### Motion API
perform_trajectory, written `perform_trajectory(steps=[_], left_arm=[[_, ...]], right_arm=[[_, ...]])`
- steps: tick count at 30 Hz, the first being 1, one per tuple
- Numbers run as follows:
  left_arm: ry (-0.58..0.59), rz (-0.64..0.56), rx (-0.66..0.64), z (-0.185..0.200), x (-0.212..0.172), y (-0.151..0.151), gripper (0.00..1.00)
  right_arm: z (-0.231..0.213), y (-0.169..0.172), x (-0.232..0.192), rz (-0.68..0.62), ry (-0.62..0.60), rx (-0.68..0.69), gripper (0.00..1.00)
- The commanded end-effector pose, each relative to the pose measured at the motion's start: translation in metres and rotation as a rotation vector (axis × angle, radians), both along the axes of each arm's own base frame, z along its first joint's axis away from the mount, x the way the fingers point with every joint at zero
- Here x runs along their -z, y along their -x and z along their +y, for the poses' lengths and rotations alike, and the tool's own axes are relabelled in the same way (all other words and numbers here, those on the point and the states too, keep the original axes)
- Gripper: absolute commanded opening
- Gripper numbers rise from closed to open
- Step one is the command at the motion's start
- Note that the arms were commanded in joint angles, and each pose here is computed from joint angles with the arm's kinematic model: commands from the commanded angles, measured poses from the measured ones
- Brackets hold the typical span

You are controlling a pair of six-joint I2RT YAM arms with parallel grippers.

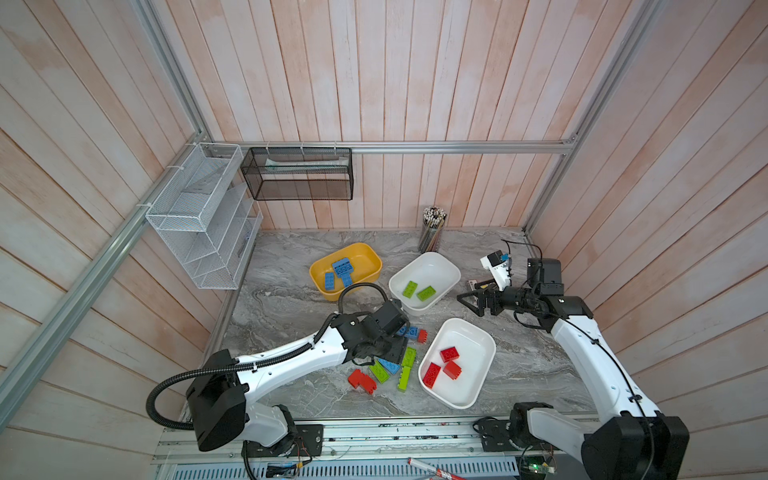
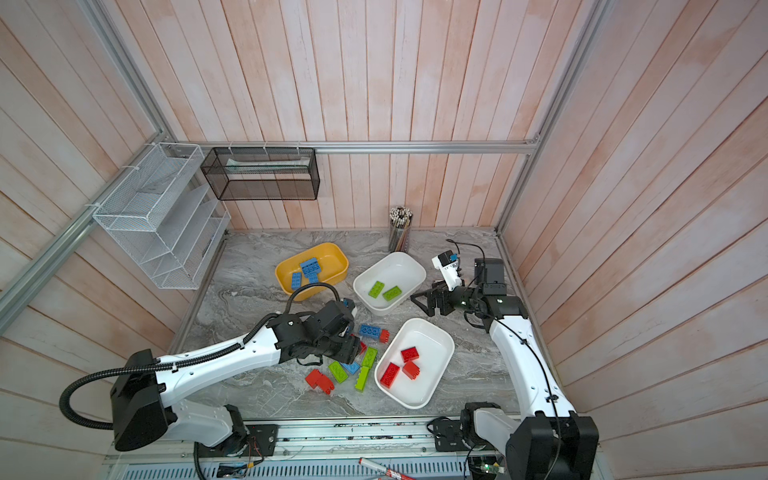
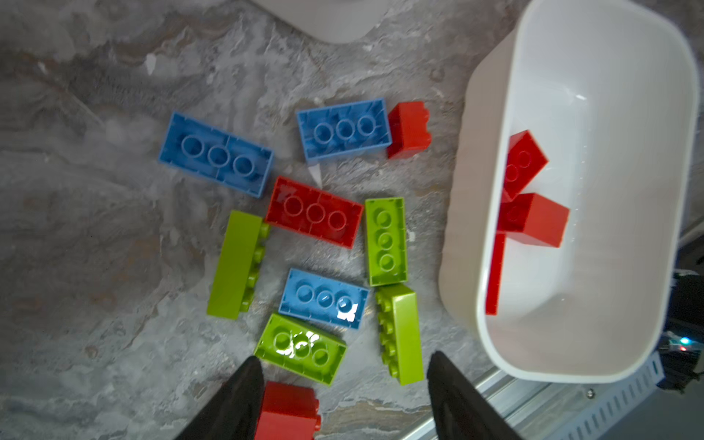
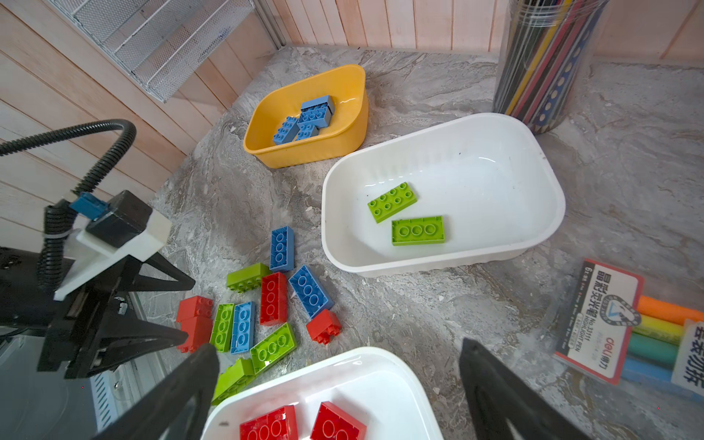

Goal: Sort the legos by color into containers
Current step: 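Return the left gripper to the pile and grasp a small red brick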

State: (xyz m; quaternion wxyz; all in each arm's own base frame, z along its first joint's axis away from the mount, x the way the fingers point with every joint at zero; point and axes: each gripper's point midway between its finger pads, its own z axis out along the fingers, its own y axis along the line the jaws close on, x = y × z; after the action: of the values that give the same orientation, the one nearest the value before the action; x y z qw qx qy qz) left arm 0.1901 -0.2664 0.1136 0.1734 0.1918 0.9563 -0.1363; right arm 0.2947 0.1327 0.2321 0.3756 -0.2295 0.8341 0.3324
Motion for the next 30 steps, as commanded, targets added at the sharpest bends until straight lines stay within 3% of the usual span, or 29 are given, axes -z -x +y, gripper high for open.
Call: perform_trajectory(steps=[1,13,16,21,30], left_arm=[[-0.066,0.054,-0.078,0.032,0.016,0.014,0.71],[-0.156,0.142,-0.183,0.08,0.033,0.044,0.71],[-0.163,0.178,-0.186,0.087,0.042,0.055,0.65],[-0.171,0.201,-0.167,0.091,0.046,0.068,0.58],[-0.207,0.205,-0.155,0.092,0.067,0.069,0.6]], right_arm=[[0.003,0.005,-0.003,-0.005,-0.015,-0.021,0.98],[0.004,0.005,0.003,0.008,-0.022,-0.029,0.98],[0.004,0.005,0.003,0.006,-0.021,-0.031,0.98],[0.005,0.005,0.005,0.008,-0.02,-0.033,0.98],[0.005,0.005,0.004,0.008,-0.023,-0.037,0.98]])
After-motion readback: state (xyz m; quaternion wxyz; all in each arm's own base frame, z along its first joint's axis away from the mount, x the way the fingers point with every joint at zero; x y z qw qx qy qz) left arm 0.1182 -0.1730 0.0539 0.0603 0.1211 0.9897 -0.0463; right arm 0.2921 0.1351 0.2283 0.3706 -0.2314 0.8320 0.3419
